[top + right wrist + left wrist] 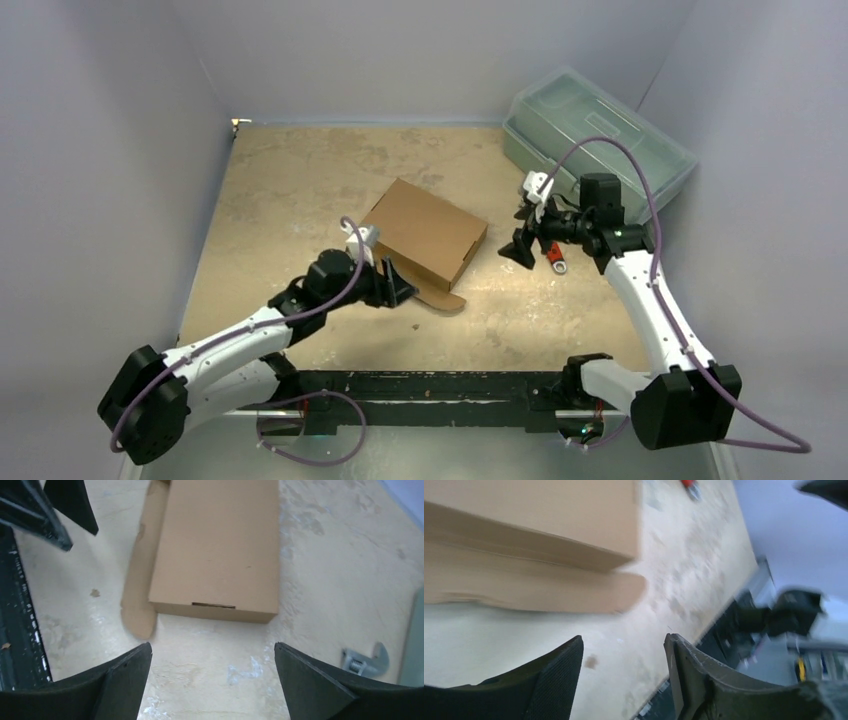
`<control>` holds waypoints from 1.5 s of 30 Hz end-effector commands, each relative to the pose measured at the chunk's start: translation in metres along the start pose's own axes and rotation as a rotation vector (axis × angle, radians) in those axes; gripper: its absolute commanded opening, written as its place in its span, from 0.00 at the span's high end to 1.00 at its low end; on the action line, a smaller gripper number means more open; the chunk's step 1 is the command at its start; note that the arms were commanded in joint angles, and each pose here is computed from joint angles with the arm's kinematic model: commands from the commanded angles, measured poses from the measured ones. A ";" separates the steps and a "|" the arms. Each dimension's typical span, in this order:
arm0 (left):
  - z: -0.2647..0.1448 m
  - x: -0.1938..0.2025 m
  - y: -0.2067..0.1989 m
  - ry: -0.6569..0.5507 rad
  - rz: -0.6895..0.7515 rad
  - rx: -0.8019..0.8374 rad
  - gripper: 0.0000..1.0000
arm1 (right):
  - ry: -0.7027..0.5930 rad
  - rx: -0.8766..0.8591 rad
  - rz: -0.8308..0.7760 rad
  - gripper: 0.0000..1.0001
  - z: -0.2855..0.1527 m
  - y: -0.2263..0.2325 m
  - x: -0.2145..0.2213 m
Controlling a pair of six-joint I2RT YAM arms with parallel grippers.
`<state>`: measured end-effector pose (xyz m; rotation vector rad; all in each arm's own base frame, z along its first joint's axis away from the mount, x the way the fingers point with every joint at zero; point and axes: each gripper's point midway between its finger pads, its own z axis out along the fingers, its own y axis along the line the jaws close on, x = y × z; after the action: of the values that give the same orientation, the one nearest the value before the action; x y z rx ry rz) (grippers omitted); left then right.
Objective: Fold the paper box
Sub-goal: Close the paper box at the center of the board.
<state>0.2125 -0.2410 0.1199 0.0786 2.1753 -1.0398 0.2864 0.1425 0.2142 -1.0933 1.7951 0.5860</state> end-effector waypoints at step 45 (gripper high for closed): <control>0.096 0.084 -0.053 -0.284 1.258 0.042 0.38 | 0.021 -0.107 0.100 0.01 0.000 0.022 0.036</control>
<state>0.1859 -0.3493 0.0512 1.0997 1.4182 -0.2902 0.2624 0.1379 0.1807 -1.0950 1.8611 0.7316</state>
